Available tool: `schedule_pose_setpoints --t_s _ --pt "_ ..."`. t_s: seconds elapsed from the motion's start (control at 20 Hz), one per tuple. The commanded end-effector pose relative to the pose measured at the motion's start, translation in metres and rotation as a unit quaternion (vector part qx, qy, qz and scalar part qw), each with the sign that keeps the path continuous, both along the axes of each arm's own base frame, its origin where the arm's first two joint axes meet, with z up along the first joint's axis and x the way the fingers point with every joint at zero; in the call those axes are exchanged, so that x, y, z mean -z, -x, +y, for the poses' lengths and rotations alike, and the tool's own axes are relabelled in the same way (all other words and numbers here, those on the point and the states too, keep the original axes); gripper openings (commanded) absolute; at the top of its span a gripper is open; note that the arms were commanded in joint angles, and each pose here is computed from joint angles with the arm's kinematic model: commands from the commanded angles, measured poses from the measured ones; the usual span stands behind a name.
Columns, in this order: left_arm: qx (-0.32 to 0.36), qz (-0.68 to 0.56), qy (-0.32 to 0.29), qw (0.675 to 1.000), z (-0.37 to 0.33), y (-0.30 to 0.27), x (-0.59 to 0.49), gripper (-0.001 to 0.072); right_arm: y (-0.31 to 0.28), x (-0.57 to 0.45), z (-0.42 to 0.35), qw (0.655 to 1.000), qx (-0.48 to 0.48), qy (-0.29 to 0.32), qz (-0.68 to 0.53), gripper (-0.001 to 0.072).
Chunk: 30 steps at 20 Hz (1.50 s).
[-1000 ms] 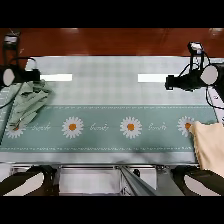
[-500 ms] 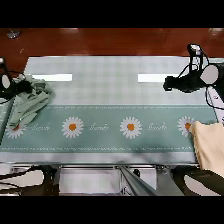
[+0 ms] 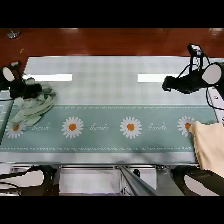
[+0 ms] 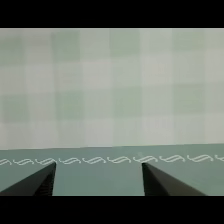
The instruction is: Fold the shirts.
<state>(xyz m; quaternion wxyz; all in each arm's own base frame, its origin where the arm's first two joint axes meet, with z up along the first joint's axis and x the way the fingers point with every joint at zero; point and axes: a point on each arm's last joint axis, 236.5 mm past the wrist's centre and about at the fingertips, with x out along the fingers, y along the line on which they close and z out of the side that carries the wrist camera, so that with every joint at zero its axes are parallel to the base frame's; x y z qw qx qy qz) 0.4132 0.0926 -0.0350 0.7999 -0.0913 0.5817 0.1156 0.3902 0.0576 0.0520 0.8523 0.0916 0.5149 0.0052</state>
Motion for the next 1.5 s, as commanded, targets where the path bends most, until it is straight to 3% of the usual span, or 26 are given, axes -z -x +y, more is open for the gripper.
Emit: schedule_pose_setpoints --t_s 0.0,0.1,0.5,0.85,1.15,1.25,1.45 --pt "0.045 -0.148 0.067 0.986 -0.044 -0.038 -0.116 0.0023 0.006 -0.027 0.001 0.999 -0.003 -0.006 -0.032 0.0620" --pt "0.103 -0.251 0.083 0.959 -0.072 -0.038 -0.214 0.0023 0.015 -0.057 -0.003 0.998 -0.003 -0.003 -0.069 0.0620" --pt "0.196 -0.510 0.128 0.828 -0.160 0.057 -0.466 0.0023 0.074 -0.167 -0.008 0.976 -0.023 -0.008 -0.217 0.0620" --pt "0.300 -0.626 0.204 0.690 -0.255 0.132 -0.580 0.0023 0.112 -0.188 -0.010 0.971 -0.027 -0.013 -0.236 0.0620" --pt "0.350 -0.628 0.309 0.622 -0.342 0.151 -0.583 0.0023 0.115 -0.184 -0.001 0.973 -0.042 -0.025 -0.226 0.0620" --pt "0.358 -0.592 0.330 0.642 -0.365 0.142 -0.548 0.0023 0.115 -0.184 -0.001 0.973 -0.042 -0.025 -0.226 0.0620" --pt "0.370 -0.434 0.332 0.751 -0.399 0.119 -0.376 0.0023 0.115 -0.179 0.000 0.974 -0.042 -0.026 -0.220 0.0620"
